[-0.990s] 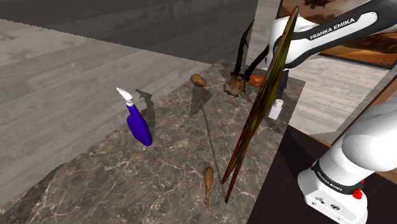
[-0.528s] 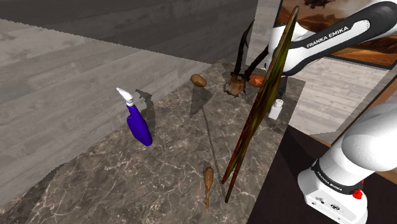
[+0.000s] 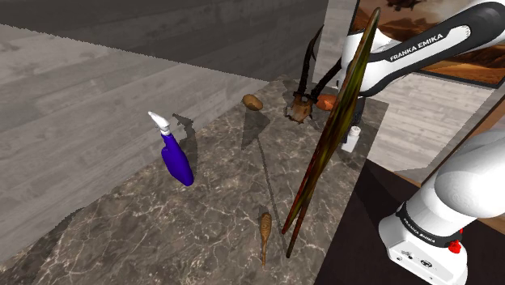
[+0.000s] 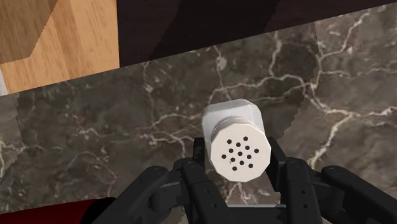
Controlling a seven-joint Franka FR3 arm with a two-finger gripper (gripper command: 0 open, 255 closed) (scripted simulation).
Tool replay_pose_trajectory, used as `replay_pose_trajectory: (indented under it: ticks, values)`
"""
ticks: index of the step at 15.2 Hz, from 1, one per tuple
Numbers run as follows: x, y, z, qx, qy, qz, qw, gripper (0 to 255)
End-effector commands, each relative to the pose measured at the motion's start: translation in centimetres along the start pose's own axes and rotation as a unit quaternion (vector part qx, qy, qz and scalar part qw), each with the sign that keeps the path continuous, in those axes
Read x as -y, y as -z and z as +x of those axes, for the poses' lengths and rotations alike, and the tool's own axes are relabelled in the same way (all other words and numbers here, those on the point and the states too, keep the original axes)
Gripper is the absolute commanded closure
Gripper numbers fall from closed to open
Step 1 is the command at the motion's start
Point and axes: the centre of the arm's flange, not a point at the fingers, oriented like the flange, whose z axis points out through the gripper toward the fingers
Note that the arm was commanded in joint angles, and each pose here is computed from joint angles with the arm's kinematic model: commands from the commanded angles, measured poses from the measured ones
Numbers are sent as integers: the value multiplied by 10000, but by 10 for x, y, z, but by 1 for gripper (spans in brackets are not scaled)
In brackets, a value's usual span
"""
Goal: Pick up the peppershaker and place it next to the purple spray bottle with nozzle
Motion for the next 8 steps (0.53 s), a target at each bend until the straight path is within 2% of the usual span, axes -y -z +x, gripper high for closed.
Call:
replay_pose_trajectory:
  ticks: [1, 6, 8]
  values:
    - [0, 0, 0, 0, 0, 0, 10000, 255]
    - [0, 0, 0, 0, 0, 0, 10000, 255]
    - [0, 10, -2, 0, 0, 0, 10000, 255]
